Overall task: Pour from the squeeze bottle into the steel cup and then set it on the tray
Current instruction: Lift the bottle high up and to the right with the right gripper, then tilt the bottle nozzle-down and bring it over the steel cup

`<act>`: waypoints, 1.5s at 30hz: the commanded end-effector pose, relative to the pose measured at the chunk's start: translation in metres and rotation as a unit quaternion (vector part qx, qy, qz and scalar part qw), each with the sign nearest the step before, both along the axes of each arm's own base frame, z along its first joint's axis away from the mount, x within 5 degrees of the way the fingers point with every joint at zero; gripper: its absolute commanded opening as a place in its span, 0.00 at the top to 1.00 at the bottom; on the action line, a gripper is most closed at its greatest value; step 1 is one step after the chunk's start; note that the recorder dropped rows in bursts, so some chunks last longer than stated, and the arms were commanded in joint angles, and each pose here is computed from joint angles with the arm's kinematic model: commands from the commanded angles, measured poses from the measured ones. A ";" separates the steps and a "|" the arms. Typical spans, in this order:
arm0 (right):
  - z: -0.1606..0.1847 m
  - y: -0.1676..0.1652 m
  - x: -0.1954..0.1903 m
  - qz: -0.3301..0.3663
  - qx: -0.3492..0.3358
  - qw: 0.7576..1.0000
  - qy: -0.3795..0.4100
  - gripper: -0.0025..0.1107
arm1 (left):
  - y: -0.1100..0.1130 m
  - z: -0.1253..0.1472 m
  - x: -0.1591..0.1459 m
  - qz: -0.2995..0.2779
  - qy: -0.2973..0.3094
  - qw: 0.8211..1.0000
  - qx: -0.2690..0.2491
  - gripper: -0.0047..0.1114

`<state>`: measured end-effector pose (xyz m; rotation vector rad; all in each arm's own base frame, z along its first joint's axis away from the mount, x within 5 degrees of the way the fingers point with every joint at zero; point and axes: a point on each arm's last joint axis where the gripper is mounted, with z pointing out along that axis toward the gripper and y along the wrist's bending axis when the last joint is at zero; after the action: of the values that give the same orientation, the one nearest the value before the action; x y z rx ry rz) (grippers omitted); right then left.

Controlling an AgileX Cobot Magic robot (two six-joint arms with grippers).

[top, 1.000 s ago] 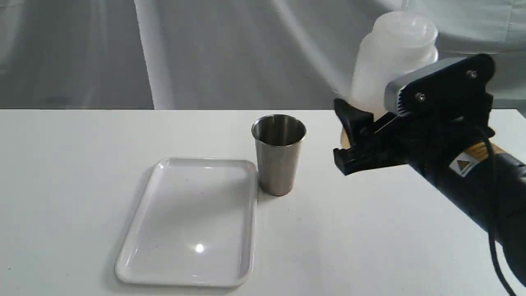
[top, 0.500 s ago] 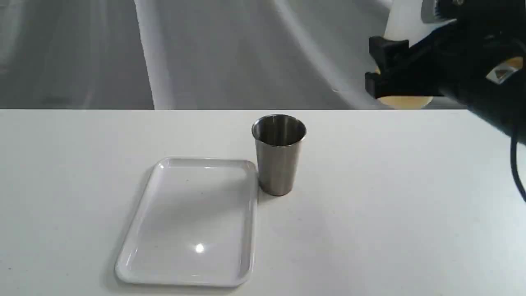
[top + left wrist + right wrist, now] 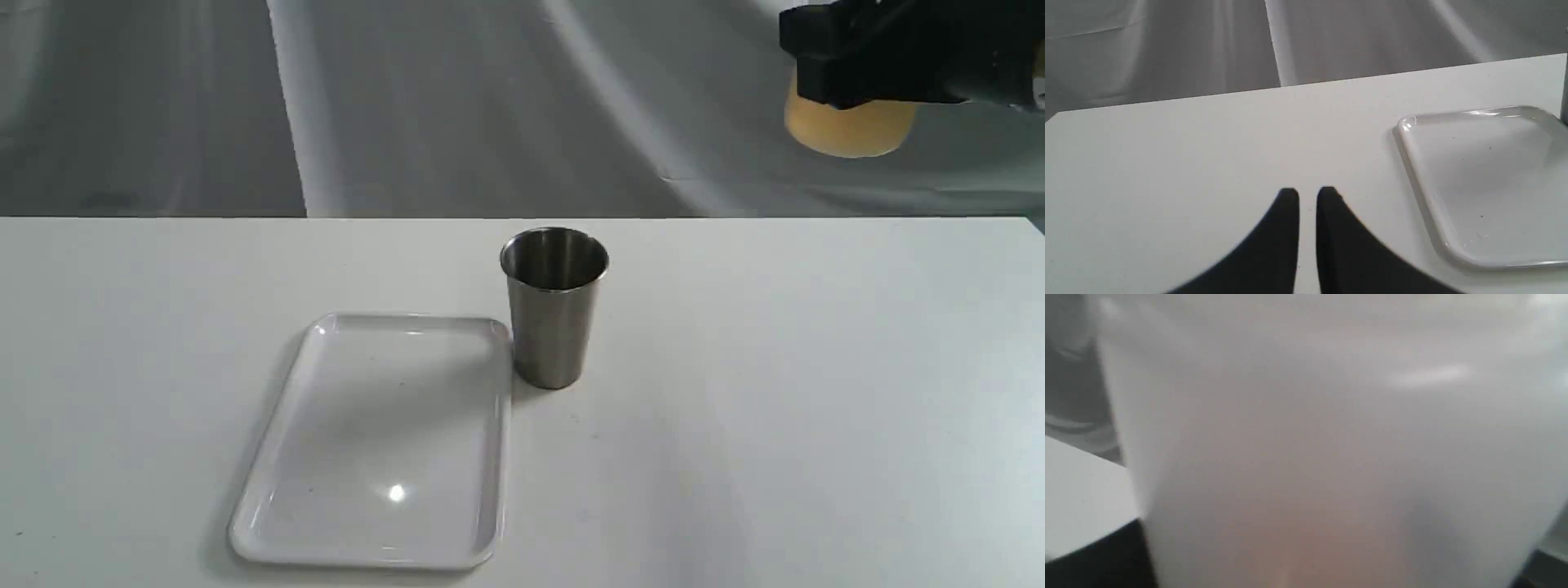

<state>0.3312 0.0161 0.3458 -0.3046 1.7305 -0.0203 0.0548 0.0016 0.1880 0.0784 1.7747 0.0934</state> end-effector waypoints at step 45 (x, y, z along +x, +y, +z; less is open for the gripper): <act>-0.071 -0.002 0.155 -0.095 -0.226 0.968 0.058 0.98 | 0.000 -0.001 0.000 0.002 -0.004 1.000 -0.001 0.89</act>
<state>0.4855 0.0139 0.2659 -0.4528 1.8890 -0.5349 0.0548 0.0016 0.1880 0.0784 1.7747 0.0934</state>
